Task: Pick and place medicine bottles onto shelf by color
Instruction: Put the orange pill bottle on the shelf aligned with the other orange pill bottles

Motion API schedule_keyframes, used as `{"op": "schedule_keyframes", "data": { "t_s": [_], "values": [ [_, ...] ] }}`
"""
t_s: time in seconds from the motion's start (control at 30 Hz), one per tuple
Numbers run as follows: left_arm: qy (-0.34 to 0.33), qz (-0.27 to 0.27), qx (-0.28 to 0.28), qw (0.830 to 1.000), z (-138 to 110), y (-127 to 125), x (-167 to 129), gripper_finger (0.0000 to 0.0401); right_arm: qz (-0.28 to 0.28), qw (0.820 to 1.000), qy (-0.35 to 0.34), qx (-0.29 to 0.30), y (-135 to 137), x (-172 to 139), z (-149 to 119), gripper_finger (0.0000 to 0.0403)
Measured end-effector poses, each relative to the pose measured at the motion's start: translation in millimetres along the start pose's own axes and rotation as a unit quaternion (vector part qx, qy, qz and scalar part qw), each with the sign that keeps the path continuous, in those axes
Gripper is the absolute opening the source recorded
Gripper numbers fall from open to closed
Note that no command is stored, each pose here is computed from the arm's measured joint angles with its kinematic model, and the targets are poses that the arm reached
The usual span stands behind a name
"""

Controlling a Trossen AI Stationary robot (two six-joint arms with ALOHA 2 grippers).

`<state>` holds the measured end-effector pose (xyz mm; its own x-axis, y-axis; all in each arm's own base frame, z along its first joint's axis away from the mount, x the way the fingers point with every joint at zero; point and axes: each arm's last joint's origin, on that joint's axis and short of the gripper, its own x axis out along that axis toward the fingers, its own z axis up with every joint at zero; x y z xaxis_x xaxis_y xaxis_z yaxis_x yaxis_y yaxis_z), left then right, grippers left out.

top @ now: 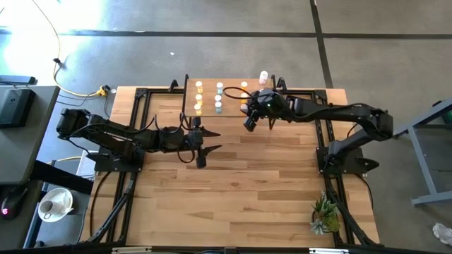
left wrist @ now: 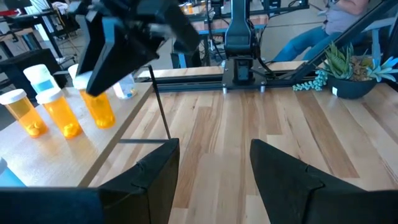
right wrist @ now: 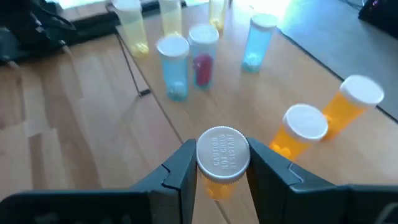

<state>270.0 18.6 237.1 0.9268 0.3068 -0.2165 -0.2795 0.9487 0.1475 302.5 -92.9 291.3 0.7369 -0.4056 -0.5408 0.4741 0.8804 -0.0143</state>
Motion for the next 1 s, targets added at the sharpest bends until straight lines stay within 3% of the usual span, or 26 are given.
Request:
{"op": "schedule_keyframes", "data": {
  "t_s": [0.3, 1.0],
  "values": [
    [0.003, 0.0, 0.001, 1.0, -0.6, -0.1, 0.1, 0.0186, -0.018, 1.0, 0.022, 0.003, -5.6, 20.2, -6.7, 0.0104],
    [0.003, 0.0, 0.001, 1.0, -0.5, -0.2, 0.0, 0.0186, -0.029, 0.999, 0.026, 0.006, -10.7, 21.1, -7.2, 0.0118]
  ]
}}
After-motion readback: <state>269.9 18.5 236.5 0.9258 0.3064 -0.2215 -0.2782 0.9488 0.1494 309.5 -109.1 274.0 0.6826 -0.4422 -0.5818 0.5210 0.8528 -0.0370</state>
